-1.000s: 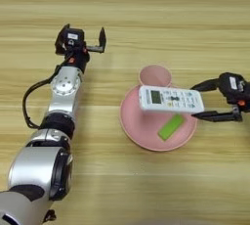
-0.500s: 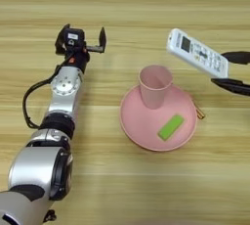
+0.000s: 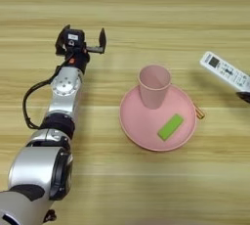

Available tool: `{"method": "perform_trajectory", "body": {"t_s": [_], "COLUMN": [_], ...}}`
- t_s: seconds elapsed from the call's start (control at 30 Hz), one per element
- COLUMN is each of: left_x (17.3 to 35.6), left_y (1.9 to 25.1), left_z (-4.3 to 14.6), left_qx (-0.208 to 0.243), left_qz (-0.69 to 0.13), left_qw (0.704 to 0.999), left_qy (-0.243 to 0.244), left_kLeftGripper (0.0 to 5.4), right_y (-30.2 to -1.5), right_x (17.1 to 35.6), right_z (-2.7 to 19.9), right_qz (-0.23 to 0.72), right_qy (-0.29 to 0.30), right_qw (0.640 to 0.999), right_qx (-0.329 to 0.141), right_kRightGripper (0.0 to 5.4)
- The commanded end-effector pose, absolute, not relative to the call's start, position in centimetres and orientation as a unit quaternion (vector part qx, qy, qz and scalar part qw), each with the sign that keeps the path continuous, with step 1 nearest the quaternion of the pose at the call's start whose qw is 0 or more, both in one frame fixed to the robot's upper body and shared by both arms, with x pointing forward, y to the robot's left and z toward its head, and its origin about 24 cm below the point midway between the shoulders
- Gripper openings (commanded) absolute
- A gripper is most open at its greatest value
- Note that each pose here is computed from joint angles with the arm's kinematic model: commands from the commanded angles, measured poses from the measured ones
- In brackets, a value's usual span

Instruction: Move the objects on the table

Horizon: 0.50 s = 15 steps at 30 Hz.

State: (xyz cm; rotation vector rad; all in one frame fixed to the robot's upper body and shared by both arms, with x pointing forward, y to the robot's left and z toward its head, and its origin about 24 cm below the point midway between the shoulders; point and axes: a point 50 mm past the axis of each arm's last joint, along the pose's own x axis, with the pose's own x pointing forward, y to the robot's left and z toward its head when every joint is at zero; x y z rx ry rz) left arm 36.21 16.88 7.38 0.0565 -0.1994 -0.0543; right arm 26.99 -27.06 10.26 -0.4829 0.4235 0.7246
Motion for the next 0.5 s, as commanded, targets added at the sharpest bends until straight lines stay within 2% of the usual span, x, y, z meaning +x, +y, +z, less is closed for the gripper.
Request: {"method": "perform_trajectory", "body": {"t_s": [0.03, 0.2, 0.5], "left_x": [36.4, 36.4, 36.4], "left_y": [16.9, 16.9, 16.9], "left_z": [7.6, 7.7, 7.7], "left_qx": [0.033, 0.033, 0.032], "left_qz": [-0.028, -0.027, -0.027], "left_qw": [0.994, 0.994, 0.994], "left_qy": [-0.102, -0.103, -0.103], "left_kLeftGripper": [5.40, 5.40, 5.40], "right_y": [-26.5, -26.4, -26.6], "right_x": [27.8, 28.4, 29.1], "right_z": [9.3, 7.0, 5.1], "right_qz": [0.342, 0.329, 0.325], "right_qy": [0.216, 0.256, 0.292], "right_qw": [0.883, 0.880, 0.872], "right_qx": [-0.239, -0.229, -0.219], "right_kRightGripper": [2.90, 2.90, 2.90]}}
